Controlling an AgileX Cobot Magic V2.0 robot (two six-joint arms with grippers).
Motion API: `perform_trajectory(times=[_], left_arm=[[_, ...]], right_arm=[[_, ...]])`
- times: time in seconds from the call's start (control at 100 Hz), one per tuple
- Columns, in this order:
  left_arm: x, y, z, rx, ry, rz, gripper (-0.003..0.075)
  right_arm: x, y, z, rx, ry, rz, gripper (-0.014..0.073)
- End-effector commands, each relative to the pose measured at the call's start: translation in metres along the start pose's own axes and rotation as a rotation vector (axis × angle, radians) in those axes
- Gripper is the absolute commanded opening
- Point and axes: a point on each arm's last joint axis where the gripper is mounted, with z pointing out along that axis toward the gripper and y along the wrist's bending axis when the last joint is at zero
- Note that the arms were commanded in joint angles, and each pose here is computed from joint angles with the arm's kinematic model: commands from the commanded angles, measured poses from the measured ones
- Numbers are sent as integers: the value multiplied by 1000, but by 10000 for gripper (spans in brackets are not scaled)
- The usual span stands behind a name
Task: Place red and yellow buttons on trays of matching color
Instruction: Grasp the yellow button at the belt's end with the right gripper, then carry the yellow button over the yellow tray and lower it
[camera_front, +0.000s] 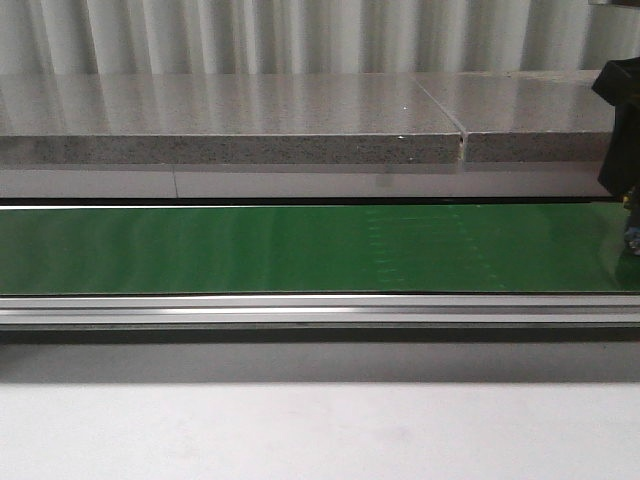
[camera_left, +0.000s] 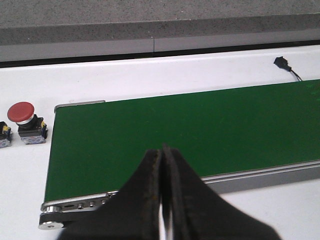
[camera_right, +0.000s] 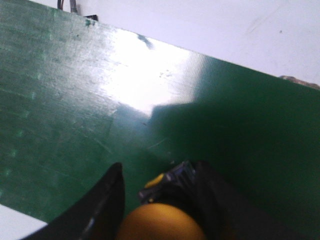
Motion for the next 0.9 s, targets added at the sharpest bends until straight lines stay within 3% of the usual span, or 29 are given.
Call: perform_trajectory(times=[0.0,0.12,0.48,0.69,0.89], left_arm=[[-14,-1,-5,7,-98,-5,-20],[-14,-1,-5,7,-98,-5,-20],[-14,-1,-5,7,-98,-5,-20],[-14,-1,-5,7,-98,-5,-20],[-14,-1,-5,7,-98,-5,-20]], right_arm=[[-8,2,-17,6,-61,-19,216],[-8,2,-17,5,-59,-16,156],[-19,2,-40,-10,-53,-2,155],[-12,-18,-66,25,-72,102,155],[10,-54,-99,100,-103,306,155]])
